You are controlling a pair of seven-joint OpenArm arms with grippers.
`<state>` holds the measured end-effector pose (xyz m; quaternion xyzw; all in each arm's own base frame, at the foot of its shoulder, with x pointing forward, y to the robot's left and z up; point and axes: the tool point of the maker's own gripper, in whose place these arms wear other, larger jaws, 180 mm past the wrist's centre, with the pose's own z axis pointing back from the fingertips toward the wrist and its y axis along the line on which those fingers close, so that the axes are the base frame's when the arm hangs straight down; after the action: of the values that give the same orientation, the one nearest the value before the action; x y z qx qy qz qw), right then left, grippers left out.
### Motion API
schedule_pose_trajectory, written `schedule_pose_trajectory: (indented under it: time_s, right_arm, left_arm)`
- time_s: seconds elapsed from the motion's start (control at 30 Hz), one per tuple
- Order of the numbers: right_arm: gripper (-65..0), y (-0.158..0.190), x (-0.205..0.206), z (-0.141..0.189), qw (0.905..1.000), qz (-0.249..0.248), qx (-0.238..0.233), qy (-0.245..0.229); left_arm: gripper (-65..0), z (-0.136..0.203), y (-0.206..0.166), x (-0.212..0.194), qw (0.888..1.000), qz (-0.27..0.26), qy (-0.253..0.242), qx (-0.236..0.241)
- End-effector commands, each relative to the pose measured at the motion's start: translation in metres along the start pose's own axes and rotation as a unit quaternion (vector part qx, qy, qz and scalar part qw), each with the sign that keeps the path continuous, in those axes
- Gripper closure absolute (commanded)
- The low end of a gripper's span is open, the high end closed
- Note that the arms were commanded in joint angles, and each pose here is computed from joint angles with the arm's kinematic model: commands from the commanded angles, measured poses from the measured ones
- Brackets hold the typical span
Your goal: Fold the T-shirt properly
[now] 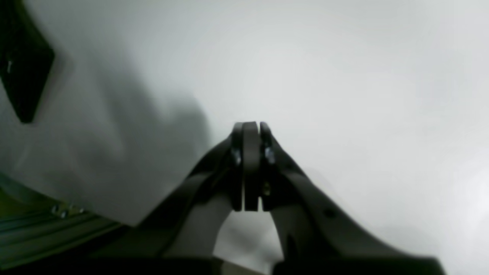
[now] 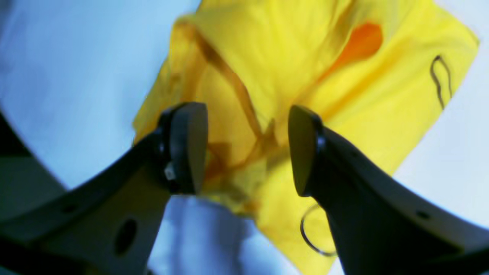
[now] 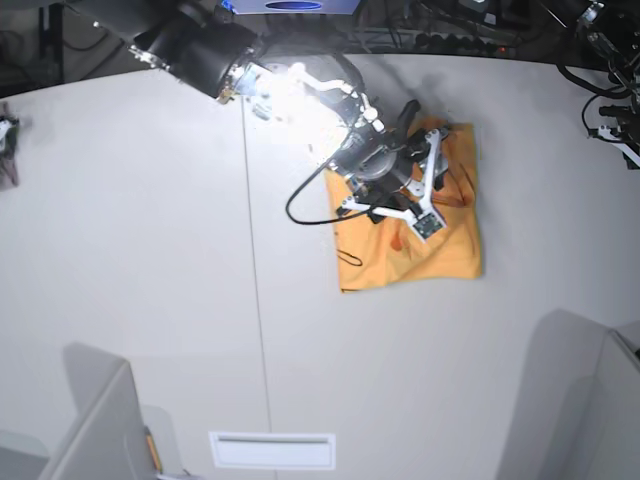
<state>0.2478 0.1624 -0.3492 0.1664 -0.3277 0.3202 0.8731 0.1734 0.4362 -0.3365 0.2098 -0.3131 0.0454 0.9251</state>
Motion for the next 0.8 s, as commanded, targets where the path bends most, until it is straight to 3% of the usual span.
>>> schedule_pose_trajectory:
  time_s: [0.0,0.13,0.3,0.43,0.57,0.6,0.7,0.77]
  right_arm:
    - [-31.2,-0.004,0.02,0.001,0.9994,0.009,-0.016,-0.029]
    - [-30.9,0.007,0.012,-0.009,0.9988,0.043,-0.018,-0.015]
    - [-25.2,-0.005,0.006,-0.019,0.9983,0.049,-0.034,0.002]
    - [-24.3,-0.011,-0.003,-0.025,0.9977,0.051,-0.041,0.017]
    - [-23.0,-0.013,0.001,-0.028,0.9976,0.053,-0.044,0.0]
    - [-19.5,-0.014,0.001,-0.029,0.9976,0.053,-0.045,-0.003]
    - [-1.2,-0.013,0.002,-0.028,0.9977,0.052,-0.043,-0.004]
    - [0.0,-0.01,0.008,-0.027,0.9978,0.052,-0.04,-0.013]
  left_arm:
    - [0.0,0.005,0.013,0.009,1.0,-0.006,-0.014,0.017]
    - [0.0,0.005,0.014,0.009,1.0,-0.005,-0.013,0.018]
    - [0.0,0.005,0.016,0.009,1.0,-0.005,-0.013,0.02]
    - [0.0,-0.001,0.014,0.0,1.0,0.003,0.0,0.013]
    - [0.0,-0.005,0.013,-0.008,1.0,0.009,0.011,0.007]
    - [0.0,-0.006,0.013,-0.01,1.0,0.01,0.013,0.006]
    - [0.0,-0.006,0.012,-0.01,1.0,0.011,0.013,0.006]
    - [0.0,-0.005,0.013,-0.009,1.0,0.01,0.011,0.007]
